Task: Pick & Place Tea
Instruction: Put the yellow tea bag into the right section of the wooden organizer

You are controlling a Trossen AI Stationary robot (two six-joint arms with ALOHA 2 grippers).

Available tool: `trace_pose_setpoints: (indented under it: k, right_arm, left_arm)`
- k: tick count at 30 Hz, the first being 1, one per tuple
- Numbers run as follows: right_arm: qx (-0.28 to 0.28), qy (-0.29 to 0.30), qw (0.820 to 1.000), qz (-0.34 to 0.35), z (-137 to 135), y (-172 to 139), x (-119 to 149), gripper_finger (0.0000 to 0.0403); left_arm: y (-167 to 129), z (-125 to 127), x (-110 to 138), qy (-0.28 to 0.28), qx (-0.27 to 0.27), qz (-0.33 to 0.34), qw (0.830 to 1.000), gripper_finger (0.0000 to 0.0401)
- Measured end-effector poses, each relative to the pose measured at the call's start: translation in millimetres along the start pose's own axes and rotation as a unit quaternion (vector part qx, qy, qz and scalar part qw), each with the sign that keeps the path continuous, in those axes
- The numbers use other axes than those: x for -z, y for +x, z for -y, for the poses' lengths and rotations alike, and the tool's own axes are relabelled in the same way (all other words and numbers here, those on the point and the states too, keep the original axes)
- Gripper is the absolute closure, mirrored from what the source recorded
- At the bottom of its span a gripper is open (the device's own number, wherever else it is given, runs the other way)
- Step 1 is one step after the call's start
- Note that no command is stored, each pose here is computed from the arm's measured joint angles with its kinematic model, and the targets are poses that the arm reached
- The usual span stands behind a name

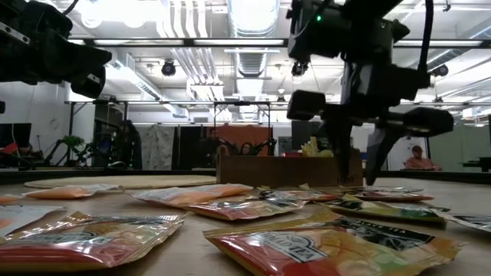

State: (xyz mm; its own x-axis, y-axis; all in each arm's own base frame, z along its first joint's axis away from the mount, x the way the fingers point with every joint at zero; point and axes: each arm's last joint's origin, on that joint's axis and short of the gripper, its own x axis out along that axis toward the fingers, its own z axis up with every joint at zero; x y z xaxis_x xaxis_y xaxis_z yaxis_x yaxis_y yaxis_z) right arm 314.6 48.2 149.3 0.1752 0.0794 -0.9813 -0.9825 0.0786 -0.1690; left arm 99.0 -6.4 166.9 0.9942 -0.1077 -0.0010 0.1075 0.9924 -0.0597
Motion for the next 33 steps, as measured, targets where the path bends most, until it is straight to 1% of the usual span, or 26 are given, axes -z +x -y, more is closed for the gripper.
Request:
trace_pose_setpoints:
  k: [8, 14, 18, 24, 27, 33]
  right_arm:
    - [-0.02, 0.008, 1.0, -0.005, -0.1, 11.5, 5.0, 0.0266]
    - [-0.021, 0.009, 1.0, -0.006, -0.1, 11.5, 5.9, 0.0273]
    - [-0.023, 0.009, 1.0, -0.006, -1.0, 11.9, 6.4, 0.0305]
    - [-0.028, -0.011, 1.0, -0.007, -3.3, 13.5, 6.9, 0.0382]
    - [-0.026, -0.011, 1.0, -0.012, -2.9, 13.3, 7.1, 0.0392]
    - [-0.013, -0.012, 0.999, -0.045, -1.2, 12.0, 9.0, 0.0394]
  left_arm:
    - [0.0, 0.1, 0.0, 0.0, 0.001, 0.0, 1.0, 0.0401]
    - [0.0, 0.1, 0.0, 0.0, 0.001, 0.0, 1.0, 0.0401]
    - [0.0, 0.1, 0.0, 0.0, 0.001, 0.0, 1.0, 0.0401]
    - [0.0, 0.1, 0.0, 0.0, 0.001, 0.0, 1.0, 0.0401]
    - [0.0, 0.1, -0.1, 0.0, 0.001, 0.0, 1.0, 0.0401]
    - [0.0, 0.1, -0.1, 0.0, 0.001, 0.0, 1.0, 0.0401]
